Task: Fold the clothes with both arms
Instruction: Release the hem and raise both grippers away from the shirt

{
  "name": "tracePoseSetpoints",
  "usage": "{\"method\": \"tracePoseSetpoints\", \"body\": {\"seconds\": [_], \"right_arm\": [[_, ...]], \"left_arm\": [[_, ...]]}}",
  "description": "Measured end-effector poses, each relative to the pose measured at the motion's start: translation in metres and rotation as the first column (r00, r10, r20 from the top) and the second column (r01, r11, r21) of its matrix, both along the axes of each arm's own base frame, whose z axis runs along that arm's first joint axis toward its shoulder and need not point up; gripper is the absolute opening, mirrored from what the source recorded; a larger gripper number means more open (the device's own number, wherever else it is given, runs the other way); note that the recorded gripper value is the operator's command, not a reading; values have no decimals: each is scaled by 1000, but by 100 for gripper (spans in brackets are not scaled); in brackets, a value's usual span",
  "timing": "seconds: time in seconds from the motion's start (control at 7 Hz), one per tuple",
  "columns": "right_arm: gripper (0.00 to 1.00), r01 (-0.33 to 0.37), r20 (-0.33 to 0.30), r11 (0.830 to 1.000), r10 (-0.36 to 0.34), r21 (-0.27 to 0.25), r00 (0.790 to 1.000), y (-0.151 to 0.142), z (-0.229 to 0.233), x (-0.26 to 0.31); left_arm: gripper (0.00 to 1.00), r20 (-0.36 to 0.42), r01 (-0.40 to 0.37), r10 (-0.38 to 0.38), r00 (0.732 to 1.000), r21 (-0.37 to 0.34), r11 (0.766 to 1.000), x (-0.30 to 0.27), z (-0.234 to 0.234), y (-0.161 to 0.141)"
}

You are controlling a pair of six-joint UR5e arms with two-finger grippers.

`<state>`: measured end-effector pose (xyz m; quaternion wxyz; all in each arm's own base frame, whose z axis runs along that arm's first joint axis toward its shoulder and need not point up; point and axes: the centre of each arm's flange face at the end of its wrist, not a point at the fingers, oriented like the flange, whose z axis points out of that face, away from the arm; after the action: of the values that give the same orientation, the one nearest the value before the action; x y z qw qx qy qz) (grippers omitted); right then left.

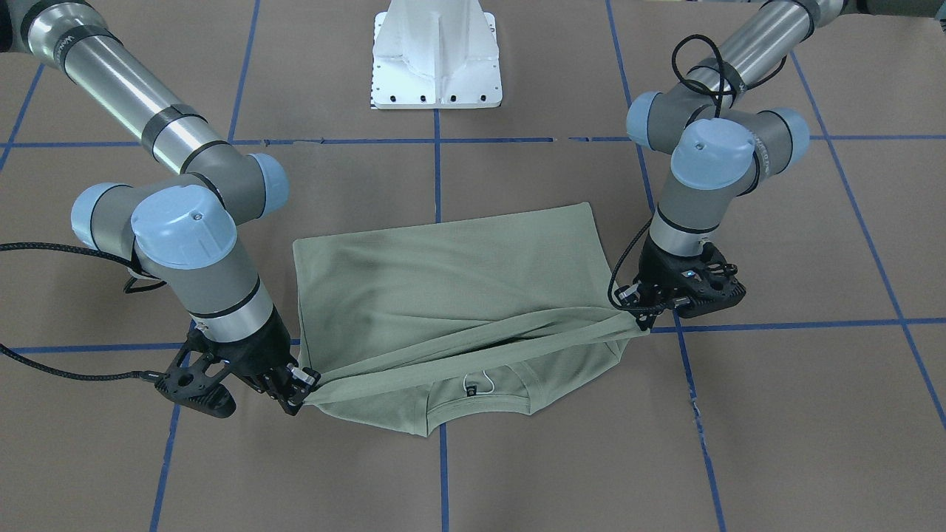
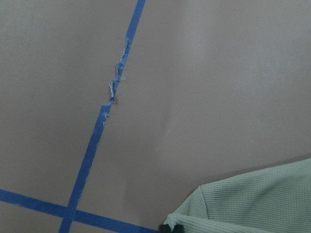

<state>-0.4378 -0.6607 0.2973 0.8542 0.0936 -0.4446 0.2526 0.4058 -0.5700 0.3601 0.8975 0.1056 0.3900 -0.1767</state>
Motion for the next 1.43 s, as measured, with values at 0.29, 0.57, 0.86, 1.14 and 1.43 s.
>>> {"method": "tracePoseSetpoints", "body": {"seconds": [0.29,0.57,0.86,1.14,1.43], "right_arm": [[100,7,5,1000,-7,5,1000,3,-3,-5],[100,11,12,1000,-11,15,1000,5,-6,-8],[100,16,22,1000,-16,20,1000,10,-8,-8],[100,55,36,998,-56,32,998,50,6,-9],[100,122,56,991,-124,48,991,123,31,1]], "left_arm": [[99,0,-4,4,1000,5,1000,1,-2,0],[99,-6,-3,3,1000,9,1000,3,-8,-2],[99,-15,2,-2,1000,18,1000,-3,-17,-5],[99,-37,11,-10,999,38,999,-13,-36,-5],[99,-56,16,-13,998,53,998,-21,-57,2]]}}
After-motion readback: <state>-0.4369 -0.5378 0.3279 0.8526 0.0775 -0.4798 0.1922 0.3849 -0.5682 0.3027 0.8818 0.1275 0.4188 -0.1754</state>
